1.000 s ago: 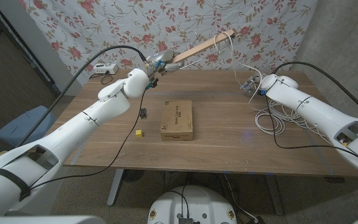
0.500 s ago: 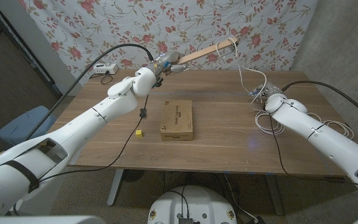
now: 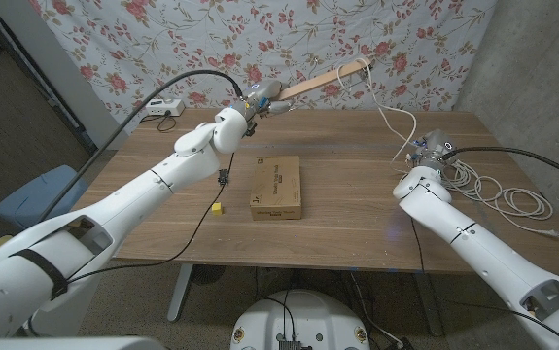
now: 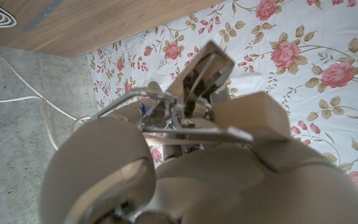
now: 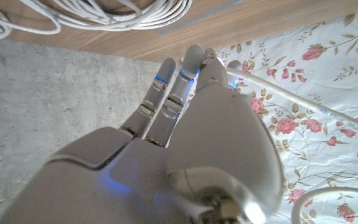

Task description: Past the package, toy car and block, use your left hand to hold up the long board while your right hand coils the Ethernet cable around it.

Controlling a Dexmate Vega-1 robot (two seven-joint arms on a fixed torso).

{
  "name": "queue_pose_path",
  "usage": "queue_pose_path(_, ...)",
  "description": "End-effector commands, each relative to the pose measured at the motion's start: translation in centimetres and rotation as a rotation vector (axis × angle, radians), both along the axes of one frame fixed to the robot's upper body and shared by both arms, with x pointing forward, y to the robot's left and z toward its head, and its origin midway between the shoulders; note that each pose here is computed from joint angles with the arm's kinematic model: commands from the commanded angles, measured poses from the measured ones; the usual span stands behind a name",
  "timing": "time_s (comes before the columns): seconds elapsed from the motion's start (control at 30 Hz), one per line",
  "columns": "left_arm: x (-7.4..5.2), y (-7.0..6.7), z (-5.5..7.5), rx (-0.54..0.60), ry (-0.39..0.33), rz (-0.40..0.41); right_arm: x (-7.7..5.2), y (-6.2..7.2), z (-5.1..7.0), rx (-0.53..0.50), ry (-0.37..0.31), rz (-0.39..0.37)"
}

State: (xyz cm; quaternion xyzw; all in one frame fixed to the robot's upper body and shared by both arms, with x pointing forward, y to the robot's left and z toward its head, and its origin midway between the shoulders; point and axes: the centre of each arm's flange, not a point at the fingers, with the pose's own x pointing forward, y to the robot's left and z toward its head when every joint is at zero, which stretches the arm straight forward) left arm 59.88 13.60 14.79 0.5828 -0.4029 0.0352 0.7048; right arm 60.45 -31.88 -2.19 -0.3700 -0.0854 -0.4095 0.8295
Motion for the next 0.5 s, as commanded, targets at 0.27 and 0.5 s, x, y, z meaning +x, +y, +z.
queue_pose_path(0.27,0.9,0.2,0.0,-0.016,-0.012,-0.007,-5.3,1.7,-3.1,0.013,-0.400,-0.461)
queue_pose_path(0.5,1.3,0.1,0.1,-0.012,-0.003,-0.011,-7.0,2.6,-3.1,-0.002,-0.524,-0.496)
